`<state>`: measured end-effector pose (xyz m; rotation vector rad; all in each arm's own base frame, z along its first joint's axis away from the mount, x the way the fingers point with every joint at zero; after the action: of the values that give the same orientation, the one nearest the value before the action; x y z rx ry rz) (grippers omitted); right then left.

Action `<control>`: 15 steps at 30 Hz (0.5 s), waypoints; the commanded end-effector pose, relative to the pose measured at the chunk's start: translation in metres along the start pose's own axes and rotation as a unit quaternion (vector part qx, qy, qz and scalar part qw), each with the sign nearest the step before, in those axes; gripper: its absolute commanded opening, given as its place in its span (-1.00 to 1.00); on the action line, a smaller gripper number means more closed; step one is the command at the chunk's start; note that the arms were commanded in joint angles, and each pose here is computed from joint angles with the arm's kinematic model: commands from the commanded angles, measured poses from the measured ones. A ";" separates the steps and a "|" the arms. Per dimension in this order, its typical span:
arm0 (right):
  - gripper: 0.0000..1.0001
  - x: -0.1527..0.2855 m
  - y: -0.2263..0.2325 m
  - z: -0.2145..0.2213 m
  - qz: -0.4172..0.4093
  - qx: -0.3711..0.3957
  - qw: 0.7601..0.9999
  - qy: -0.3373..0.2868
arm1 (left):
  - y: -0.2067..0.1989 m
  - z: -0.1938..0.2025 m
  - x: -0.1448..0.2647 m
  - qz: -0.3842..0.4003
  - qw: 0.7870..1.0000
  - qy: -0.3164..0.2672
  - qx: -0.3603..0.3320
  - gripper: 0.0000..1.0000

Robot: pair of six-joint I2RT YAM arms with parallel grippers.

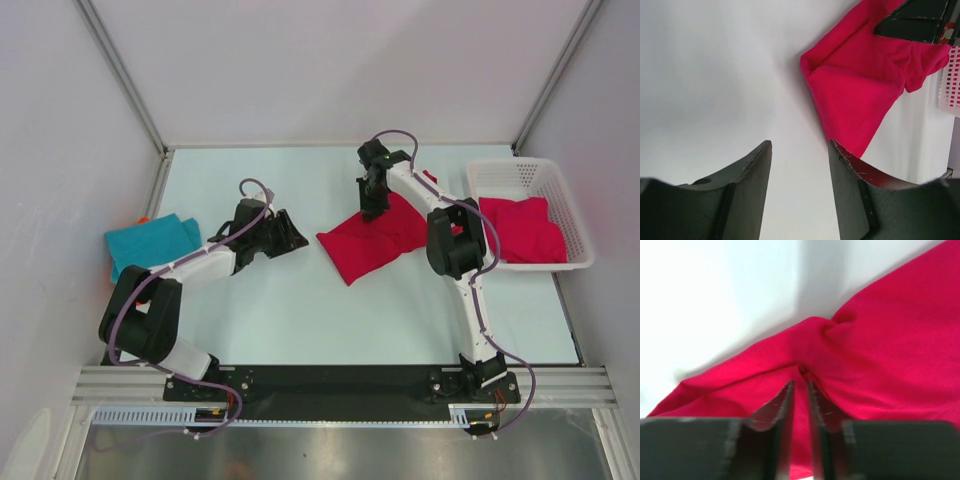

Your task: Fold and stack the t-shirts

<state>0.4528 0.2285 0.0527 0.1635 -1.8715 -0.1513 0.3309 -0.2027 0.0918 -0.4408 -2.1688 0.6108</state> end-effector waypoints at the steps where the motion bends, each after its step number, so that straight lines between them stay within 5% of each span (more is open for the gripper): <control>1: -0.67 -0.002 0.007 0.003 -0.019 -0.001 1.000 0.006 | -0.007 -0.012 0.010 0.020 0.999 -0.023 -0.017 0.09; 15: -0.28 -0.003 0.003 0.003 -0.010 -0.006 1.000 0.003 | -0.005 -0.011 0.011 0.020 0.999 -0.024 -0.014 0.09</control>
<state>0.4492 0.2316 0.0483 0.1713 -1.8529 -0.1733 0.3295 -0.1983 0.0921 -0.4358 -2.1732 0.6188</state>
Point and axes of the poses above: each gripper's point midway between its finger pads, its own x axis back along the fingers, its own y axis along the line the jaws close on, z = x × y, the point moved 1 cm from there along x, back along the fingers, and after that the axes turned 5 degrees about -x, right-handed, at the moved point
